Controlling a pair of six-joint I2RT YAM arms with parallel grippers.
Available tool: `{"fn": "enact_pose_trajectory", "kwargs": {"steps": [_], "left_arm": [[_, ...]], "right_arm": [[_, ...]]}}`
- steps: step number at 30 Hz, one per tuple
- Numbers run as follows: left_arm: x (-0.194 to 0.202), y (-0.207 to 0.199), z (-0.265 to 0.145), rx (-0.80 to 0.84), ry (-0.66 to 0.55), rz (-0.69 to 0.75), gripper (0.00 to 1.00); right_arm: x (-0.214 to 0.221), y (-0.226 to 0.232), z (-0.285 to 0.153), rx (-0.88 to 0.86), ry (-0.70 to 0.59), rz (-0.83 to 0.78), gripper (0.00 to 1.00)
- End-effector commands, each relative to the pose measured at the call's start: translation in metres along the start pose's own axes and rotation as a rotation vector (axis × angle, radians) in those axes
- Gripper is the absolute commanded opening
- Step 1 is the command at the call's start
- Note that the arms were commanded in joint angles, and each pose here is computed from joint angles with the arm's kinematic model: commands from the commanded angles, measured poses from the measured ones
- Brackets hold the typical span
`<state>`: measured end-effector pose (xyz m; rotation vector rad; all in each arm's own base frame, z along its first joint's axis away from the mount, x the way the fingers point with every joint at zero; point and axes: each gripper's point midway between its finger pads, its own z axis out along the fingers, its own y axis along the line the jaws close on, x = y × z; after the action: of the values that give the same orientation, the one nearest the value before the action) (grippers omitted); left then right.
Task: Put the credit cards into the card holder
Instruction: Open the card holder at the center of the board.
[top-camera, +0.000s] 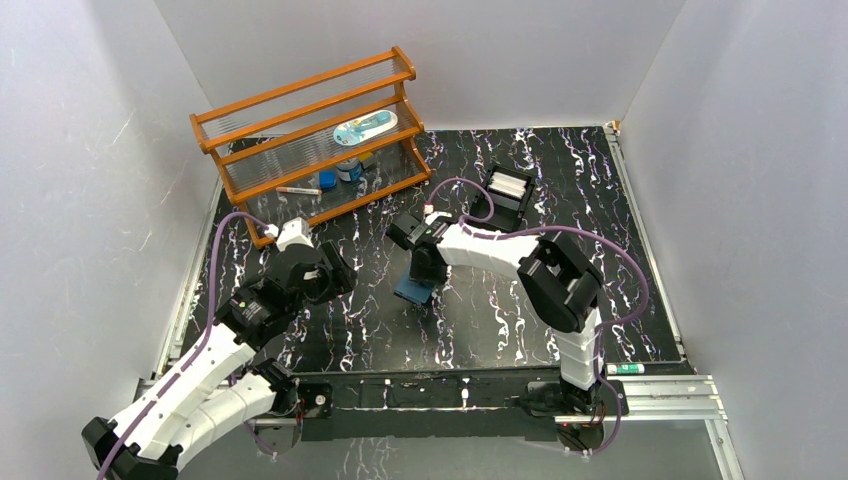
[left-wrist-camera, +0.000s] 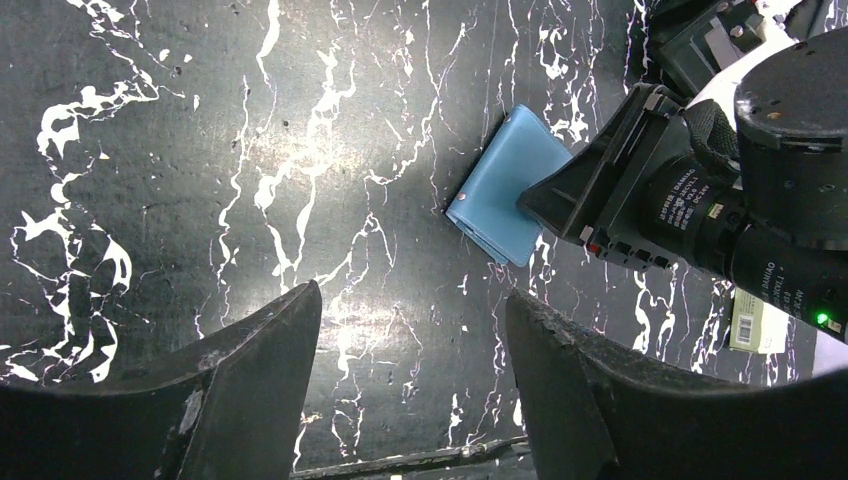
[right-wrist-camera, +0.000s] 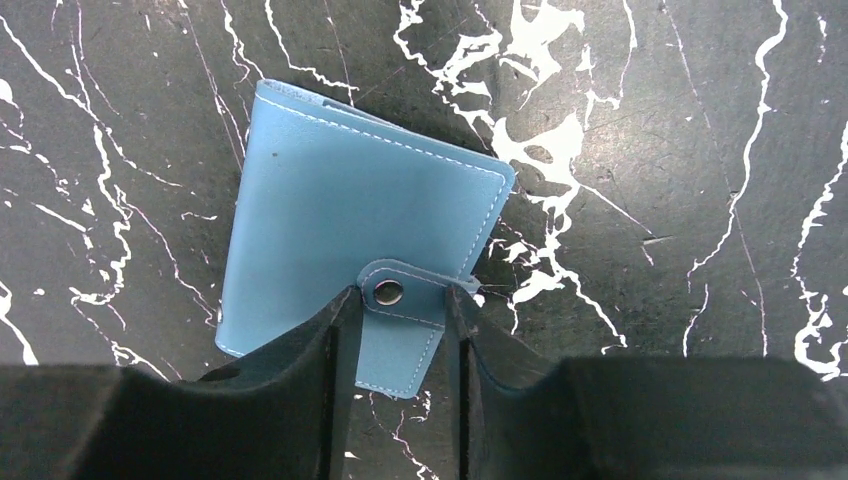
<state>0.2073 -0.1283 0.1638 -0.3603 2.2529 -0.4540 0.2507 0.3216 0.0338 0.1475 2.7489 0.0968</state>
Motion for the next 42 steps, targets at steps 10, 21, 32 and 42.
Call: {"fn": "enact_pose_trajectory", "kwargs": {"steps": [10,21,32,42], "left_arm": [[0.006,0.011,0.003,-0.056,0.022,-0.002,0.66],[0.044,-0.006,0.021,0.004,0.203,-0.027,0.57],[0.057,-0.106,0.021,0.460,0.375,-0.112,0.64],[0.070,-0.126,0.032,0.531,0.478,-0.095,0.69]], "right_arm": [[-0.008,-0.014,-0.008,-0.004,-0.059,-0.110,0.03],[0.000,-0.011,-0.050,-0.275,-0.113,-0.232,0.00],[0.010,-0.003,-0.105,-0.596,-0.196,-0.284,0.00],[0.016,-0.005,-0.116,-0.619,-0.174,-0.307,0.00]]}}
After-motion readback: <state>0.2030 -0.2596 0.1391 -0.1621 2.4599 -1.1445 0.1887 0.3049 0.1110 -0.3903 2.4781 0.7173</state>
